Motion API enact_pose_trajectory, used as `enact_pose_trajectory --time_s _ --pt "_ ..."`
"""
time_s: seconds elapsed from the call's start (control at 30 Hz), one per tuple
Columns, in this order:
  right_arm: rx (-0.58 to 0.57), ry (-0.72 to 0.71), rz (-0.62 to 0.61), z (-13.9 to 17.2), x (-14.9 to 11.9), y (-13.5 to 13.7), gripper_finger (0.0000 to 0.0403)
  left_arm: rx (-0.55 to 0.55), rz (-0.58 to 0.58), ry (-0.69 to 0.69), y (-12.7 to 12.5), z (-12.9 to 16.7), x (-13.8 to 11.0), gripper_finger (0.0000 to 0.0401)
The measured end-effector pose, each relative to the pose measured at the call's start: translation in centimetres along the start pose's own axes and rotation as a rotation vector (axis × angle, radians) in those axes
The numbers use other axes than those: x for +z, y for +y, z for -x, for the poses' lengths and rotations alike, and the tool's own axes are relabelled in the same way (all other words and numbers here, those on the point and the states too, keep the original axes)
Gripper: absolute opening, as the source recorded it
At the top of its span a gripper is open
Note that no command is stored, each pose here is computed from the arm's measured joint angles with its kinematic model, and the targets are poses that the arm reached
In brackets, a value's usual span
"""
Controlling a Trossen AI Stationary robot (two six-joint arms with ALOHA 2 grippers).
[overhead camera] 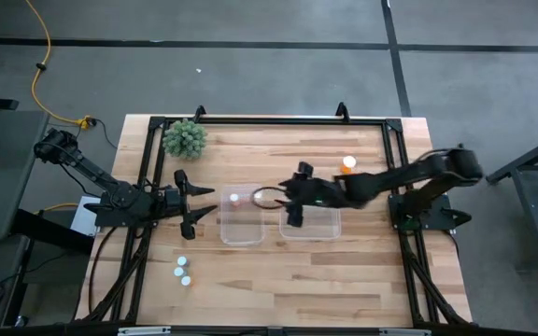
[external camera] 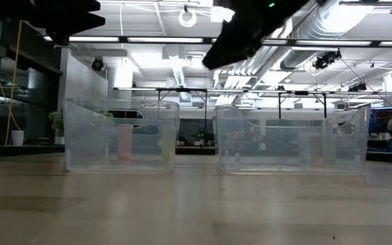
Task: Pick and place medicine bottles into bin by pill shape (circle, oval)
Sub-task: Put the orange tablet bottle into the left transparent bin
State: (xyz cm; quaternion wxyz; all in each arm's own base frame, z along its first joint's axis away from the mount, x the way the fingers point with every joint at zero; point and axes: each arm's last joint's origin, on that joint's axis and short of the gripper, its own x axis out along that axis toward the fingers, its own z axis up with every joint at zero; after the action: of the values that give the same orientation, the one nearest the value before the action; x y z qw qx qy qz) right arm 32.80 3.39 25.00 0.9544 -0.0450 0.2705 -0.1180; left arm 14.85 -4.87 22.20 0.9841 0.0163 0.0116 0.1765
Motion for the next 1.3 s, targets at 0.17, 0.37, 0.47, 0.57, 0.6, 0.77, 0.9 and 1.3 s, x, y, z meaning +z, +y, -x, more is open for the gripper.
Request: enact_pose_trajectory --time_s 0.17,0.37,0.47,0.57,0.6,0.77,0.9,1.3 --pt "0.045 -0.245 -0.084 3.1 -2.0 0.1 0.0224 -0.015 0.02 -0.006 0.0 0.0 0.1 0.0204" --pt "0.025 -0.395 -0.167 4.4 -4.5 -0.6 0.0224 -0.038 -0.002 -0.011 -0.1 0.0 0.1 0.0204" --pt "-0.03 -0.4 -0.211 4.6 -5.0 -1.0 0.0224 -0.037 0.003 -0.016 -0.1 0.0 0.2 0.0204" --pt "-0.054 -0.401 -0.208 4.5 -5.0 -1.2 0.0224 -0.037 0.003 -0.016 -0.1 0.0 0.2 0.0204" --pt "-0.054 -0.404 -0.202 4.6 -4.9 -1.2 0.0224 -0.037 0.003 -0.016 -0.1 0.0 0.2 0.0204" --pt "-0.056 -0.406 -0.184 4.6 -4.8 -1.1 0.0224 -0.036 0.004 -0.017 -0.1 0.0 0.2 0.0204" --pt "-0.056 -0.405 -0.185 4.6 -4.8 -1.1 0.0224 -0.035 0.004 -0.017 -0.1 0.0 0.2 0.0204" --pt "-0.056 -0.405 -0.184 4.6 -4.8 -1.1 0.0224 -0.035 0.004 -0.017 -0.1 0.0 0.2 0.0204"
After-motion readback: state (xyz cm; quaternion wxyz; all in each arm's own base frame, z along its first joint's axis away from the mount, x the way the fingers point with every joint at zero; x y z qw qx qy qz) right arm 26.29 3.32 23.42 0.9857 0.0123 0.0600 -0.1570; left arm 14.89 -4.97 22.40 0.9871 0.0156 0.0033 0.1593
